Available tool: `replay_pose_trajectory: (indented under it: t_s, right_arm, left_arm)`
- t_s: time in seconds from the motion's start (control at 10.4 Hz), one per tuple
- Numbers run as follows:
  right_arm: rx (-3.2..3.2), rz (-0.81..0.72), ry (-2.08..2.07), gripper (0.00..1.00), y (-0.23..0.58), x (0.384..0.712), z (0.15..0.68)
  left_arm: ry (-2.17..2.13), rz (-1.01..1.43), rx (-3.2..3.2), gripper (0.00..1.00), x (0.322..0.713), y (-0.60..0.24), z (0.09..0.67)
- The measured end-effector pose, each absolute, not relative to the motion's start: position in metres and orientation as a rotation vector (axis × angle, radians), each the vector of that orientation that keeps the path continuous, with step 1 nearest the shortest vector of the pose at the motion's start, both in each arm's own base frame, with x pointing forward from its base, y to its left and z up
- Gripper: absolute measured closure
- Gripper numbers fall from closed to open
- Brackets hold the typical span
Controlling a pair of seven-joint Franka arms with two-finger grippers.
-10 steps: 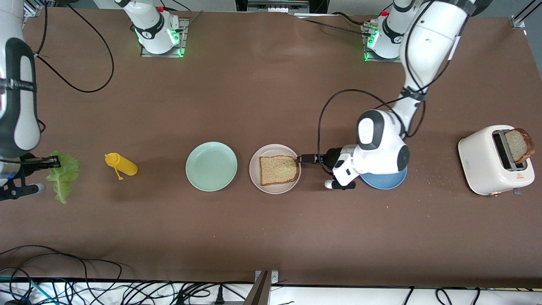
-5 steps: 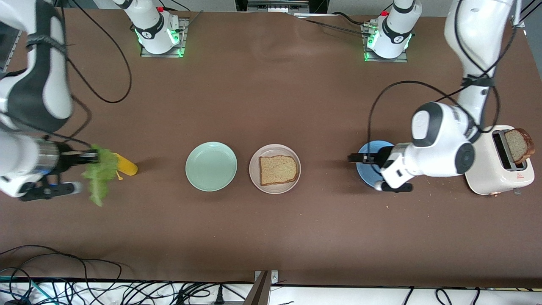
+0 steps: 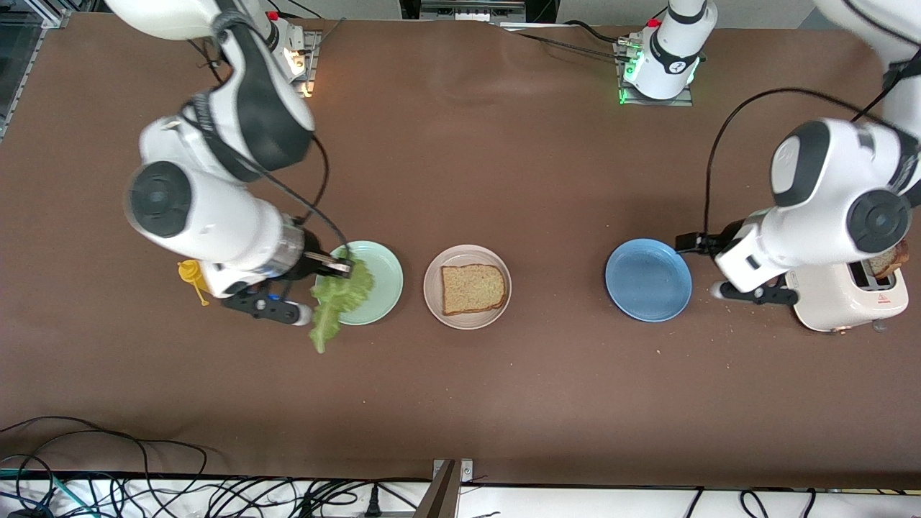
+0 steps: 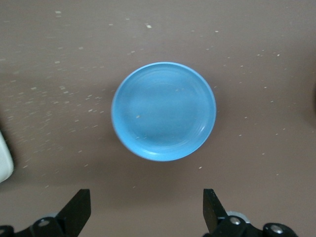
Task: Make sandwich on beige plate with both arms
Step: 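Carry the lettuce over the beige plate while the left gripper withdraws, then lower the lettuce onto the bread and open the right gripper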
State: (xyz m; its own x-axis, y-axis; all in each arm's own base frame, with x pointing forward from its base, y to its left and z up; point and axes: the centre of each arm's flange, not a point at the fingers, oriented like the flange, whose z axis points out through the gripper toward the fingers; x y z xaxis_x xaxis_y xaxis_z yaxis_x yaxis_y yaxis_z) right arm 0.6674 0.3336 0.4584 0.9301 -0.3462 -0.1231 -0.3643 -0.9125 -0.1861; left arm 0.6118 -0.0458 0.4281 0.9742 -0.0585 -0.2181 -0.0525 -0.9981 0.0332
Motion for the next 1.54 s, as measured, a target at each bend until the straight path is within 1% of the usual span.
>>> replay_pose_trajectory:
  t_s: [0.29,0.38,0.67,0.77,0.96,1.15,1.34,1.54]
  right_arm:
    - [-2.704,0.091,1.004,0.95,0.398,0.668,0.392]
    - [-2.637,0.105,1.136,0.95,0.412,0.666,0.371]
    - [-2.408,0.166,1.466,0.95,0.447,0.66,0.321]
    - [-2.339,0.168,1.545,0.95,0.464,0.652,0.308]
    - [-2.286,0.17,1.588,0.95,0.506,0.625,0.279]
    - [-2.288,0.181,1.604,0.95,0.53,0.605,0.255]
    - [-2.302,0.173,1.619,0.95,0.535,0.599,0.244]
    - [-2.291,0.12,1.672,0.95,0.537,0.597,0.244]
  left_arm:
    - [0.042,-0.281,3.118,0.0,0.576,0.003,0.469]
    - [0.063,-0.261,3.12,0.0,0.569,0.01,0.478]
    - [0.08,-0.164,3.125,0.0,0.558,0.013,0.51]
    - [0.087,-0.115,3.127,0.0,0.555,0.014,0.527]
    - [0.091,-0.054,3.128,0.0,0.552,0.016,0.564]
    - [0.084,-0.054,3.128,0.0,0.55,0.013,0.591]
    - [0.073,-0.108,3.127,0.0,0.545,0.011,0.607]
    - [0.051,-0.143,3.126,0.0,0.542,0.01,0.613]
